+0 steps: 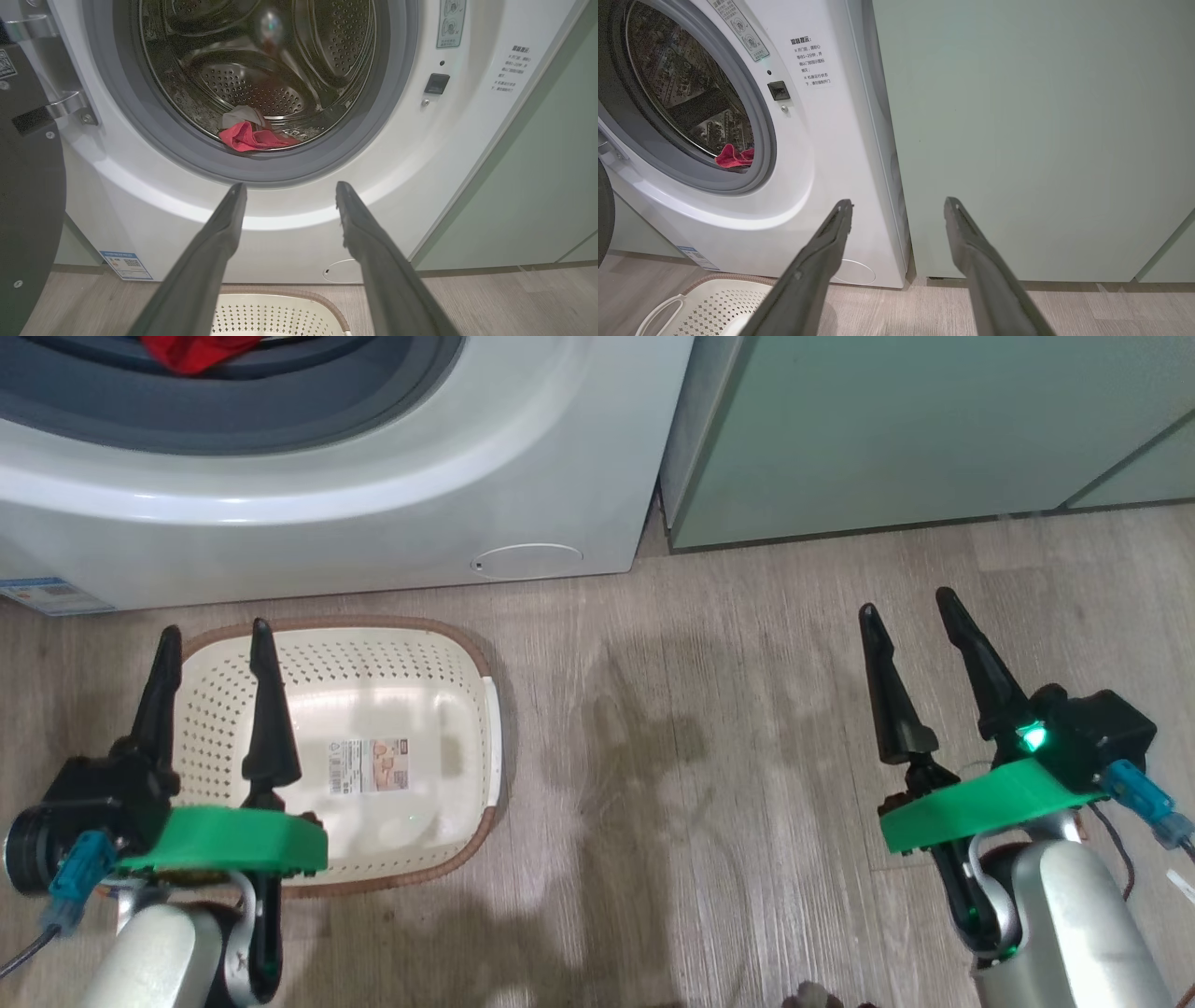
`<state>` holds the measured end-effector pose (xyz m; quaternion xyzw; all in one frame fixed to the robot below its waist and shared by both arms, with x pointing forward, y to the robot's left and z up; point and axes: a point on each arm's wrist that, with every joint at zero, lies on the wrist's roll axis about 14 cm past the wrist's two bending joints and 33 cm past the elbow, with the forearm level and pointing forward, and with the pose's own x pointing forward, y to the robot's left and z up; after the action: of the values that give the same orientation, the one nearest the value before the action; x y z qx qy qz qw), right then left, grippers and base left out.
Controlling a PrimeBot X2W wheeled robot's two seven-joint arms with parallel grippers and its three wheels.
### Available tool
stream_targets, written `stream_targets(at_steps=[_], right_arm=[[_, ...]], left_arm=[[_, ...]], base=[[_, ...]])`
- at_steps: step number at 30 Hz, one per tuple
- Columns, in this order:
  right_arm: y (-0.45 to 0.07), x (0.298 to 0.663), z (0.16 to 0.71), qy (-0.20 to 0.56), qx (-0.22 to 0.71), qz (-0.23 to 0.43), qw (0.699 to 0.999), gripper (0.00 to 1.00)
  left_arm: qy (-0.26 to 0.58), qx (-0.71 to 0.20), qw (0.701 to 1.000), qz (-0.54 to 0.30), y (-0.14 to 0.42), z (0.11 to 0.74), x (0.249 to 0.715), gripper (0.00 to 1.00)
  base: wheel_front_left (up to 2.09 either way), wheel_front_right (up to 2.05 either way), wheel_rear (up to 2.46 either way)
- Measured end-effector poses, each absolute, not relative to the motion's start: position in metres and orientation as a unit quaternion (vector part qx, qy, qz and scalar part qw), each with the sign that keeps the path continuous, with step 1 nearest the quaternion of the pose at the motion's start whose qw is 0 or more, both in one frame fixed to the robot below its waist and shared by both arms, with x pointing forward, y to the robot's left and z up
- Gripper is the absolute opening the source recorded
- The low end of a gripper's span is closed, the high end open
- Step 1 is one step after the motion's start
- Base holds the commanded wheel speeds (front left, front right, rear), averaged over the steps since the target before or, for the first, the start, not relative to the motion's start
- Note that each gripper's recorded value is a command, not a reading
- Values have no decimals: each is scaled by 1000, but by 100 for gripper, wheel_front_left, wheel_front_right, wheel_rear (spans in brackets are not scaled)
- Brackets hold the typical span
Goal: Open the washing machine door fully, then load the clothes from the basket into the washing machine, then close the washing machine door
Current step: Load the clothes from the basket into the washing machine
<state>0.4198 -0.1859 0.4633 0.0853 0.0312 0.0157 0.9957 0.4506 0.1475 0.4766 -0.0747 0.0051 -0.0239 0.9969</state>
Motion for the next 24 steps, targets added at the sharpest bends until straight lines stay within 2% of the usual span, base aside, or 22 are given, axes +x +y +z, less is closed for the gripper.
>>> stream_targets(at_steps=[10, 16, 24], right_arm=[[-187, 424, 458, 36, 84, 14, 996, 100], [-184, 432, 443, 48, 93, 17, 994, 100], [-189, 444, 426, 52, 106, 8, 993, 100]], left_arm=[[20, -75, 996, -37, 144, 464, 464, 100], [34, -59, 993, -92, 129, 463, 527, 100], [133, -21, 983, -128, 127, 421, 610, 100]], base=[[0, 0, 0], [0, 0, 0], [0, 0, 0]])
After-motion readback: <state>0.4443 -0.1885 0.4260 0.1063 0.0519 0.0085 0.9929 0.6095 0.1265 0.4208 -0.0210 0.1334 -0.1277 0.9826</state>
